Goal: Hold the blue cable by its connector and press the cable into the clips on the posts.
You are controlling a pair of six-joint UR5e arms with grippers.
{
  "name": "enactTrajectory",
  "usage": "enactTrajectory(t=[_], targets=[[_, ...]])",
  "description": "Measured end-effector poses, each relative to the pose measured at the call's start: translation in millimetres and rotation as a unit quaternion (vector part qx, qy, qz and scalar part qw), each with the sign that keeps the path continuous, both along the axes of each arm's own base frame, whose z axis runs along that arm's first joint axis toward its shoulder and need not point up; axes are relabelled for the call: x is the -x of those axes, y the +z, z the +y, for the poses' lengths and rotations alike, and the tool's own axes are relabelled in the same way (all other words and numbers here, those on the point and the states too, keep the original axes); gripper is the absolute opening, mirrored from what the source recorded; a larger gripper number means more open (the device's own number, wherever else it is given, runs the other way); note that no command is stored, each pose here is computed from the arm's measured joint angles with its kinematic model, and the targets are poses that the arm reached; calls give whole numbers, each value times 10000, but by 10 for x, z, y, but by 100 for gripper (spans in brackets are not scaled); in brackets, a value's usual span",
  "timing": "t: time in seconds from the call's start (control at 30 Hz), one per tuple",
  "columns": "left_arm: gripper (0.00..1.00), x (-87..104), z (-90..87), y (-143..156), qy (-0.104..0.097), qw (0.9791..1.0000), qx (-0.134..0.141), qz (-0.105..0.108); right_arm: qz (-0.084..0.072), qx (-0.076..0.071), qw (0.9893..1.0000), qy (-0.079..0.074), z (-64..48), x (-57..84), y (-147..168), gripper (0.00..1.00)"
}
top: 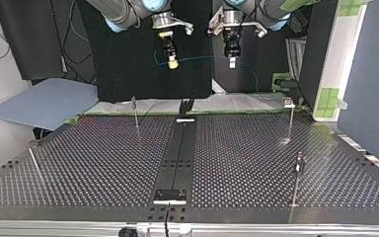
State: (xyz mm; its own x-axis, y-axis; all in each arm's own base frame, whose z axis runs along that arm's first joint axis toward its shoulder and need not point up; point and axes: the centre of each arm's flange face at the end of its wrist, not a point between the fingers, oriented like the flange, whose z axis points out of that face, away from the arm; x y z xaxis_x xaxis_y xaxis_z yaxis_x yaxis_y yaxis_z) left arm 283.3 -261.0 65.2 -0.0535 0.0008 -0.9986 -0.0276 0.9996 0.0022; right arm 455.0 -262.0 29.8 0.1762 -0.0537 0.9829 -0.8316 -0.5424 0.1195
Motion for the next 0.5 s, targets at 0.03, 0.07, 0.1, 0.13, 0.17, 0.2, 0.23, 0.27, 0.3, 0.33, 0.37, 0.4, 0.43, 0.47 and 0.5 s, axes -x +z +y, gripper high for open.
enactTrajectory(t=[0.03, 0.07, 0.1, 0.13, 0.17, 0.2, 0.23, 0.27, 0.3, 0.33, 0.37, 0.4, 0.43, 0.47, 0.5], targets=[[0, 8, 6, -16, -3, 10000, -35, 46, -25, -31, 10000, -59, 0, 19, 35, 0], [0, 19, 14, -32, -6, 9999, -74, 101, -46, -52, 9999, -101, 0, 31, 63, 0], [0, 24, 17, -41, -8, 9999, -94, 129, -70, -72, 9999, -139, -1, 40, 94, 0], [0, 28, 20, -47, -10, 9998, -109, 150, -94, -101, 9997, -176, -1, 50, 127, 0], [0, 32, 22, -52, -11, 9998, -122, 169, -104, -120, 9997, -197, 0, 56, 145, 0], [0, 35, 24, -54, -11, 9998, -128, 179, -112, -135, 9996, -212, 1, 61, 158, 0], [0, 36, 25, -56, -12, 9997, -133, 186, -118, -148, 9996, -225, 1, 65, 170, 0], [0, 37, 26, -57, -12, 9997, -137, 191, -121, -155, 9995, -231, 1, 67, 176, 0], [0, 38, 26, -57, -12, 9997, -139, 194, -122, -159, 9995, -235, 1, 68, 180, 0], [0, 38, 26, -58, -12, 9997, -140, 196, -124, -163, 9995, -239, 2, 69, 183, 0], [0, 38, 27, -58, -11, 9997, -141, 197, -124, -165, 9995, -240, 2, 70, 185, 0], [0, 38, 27, -58, -11, 9997, -141, 198, -124, -166, 9995, -241, 2, 70, 185, 0], [0, 39, 27, -59, -12, 9997, -142, 198, -124, -168, 9995, -242, 2, 71, 185, 0], [0, 39, 27, -59, -11, 9997, -142, 199, -124, -168, 9995, -243, 3, 71, 185, 0], [0, 39, 27, -59, -12, 9997, -142, 199, -124, -169, 9995, -243, 3, 71, 186, 0]])
